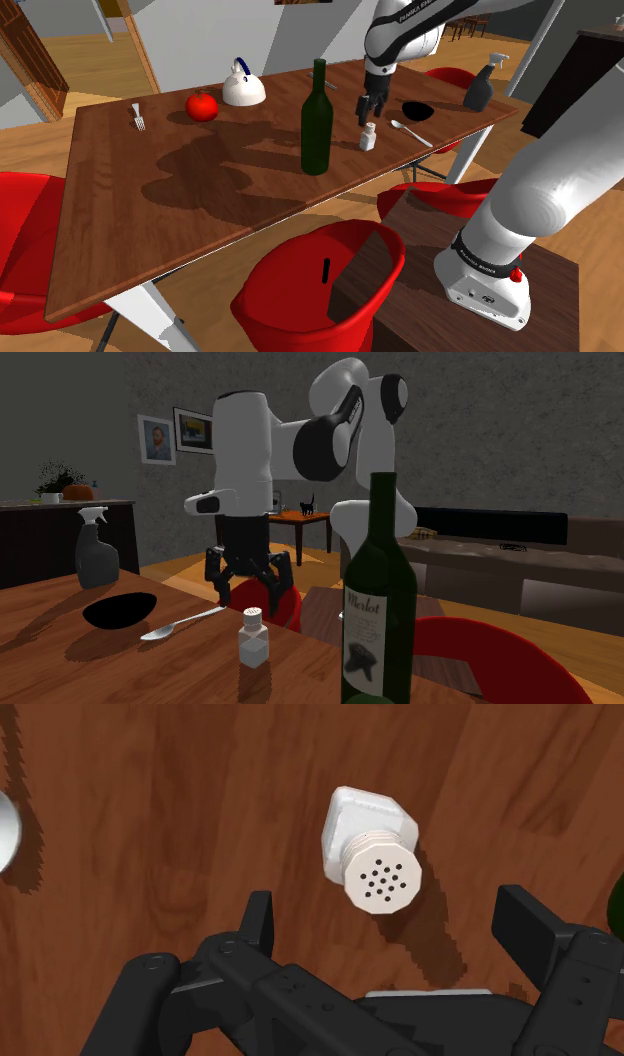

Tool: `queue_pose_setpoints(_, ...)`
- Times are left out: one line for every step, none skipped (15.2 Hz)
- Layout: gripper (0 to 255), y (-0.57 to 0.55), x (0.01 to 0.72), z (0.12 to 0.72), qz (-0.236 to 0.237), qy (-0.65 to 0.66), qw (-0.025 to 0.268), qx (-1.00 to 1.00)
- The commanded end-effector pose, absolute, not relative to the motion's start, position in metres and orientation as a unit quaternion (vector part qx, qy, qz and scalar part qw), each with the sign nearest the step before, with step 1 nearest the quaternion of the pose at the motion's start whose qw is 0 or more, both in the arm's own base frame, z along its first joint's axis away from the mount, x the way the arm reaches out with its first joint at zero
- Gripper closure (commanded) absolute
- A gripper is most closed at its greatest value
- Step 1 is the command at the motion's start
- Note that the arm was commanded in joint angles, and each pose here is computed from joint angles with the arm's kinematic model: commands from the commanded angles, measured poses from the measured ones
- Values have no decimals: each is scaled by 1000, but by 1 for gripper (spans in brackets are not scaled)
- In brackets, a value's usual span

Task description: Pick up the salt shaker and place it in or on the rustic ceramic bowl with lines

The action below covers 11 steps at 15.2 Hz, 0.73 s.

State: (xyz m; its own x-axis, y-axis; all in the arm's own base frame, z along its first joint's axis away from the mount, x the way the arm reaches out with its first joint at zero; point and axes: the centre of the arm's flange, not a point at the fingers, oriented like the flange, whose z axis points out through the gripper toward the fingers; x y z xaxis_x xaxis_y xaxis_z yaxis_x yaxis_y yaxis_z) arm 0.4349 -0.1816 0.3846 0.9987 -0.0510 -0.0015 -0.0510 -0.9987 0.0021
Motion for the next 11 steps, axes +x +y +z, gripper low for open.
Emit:
queue_pose_setpoints(0,-181,435,375,-1,-26,1,1000)
queue_pose_setpoints(0,-181,435,367,-1,-26,1,1000)
queue_pose_setpoints(0,-181,435,367,-1,-26,1,1000)
queue_pose_setpoints(0,-181,435,367,-1,-26,1,1000)
queue_pose_setpoints(0,-181,435,367,-1,-26,1,1000)
queue_pose_setpoints(0,-181,435,367,-1,-26,1,1000)
queue_pose_setpoints(0,-181,435,367,-1,-26,1,1000)
queue_pose_setpoints(0,-181,435,367,-1,-26,1,1000)
queue_pose_setpoints(0,-181,435,367,-1,-26,1,1000)
queue_pose_setpoints(0,-181,435,367,-1,-25,1,1000)
queue_pose_setpoints(255,-181,435,367,-1,-25,1,1000)
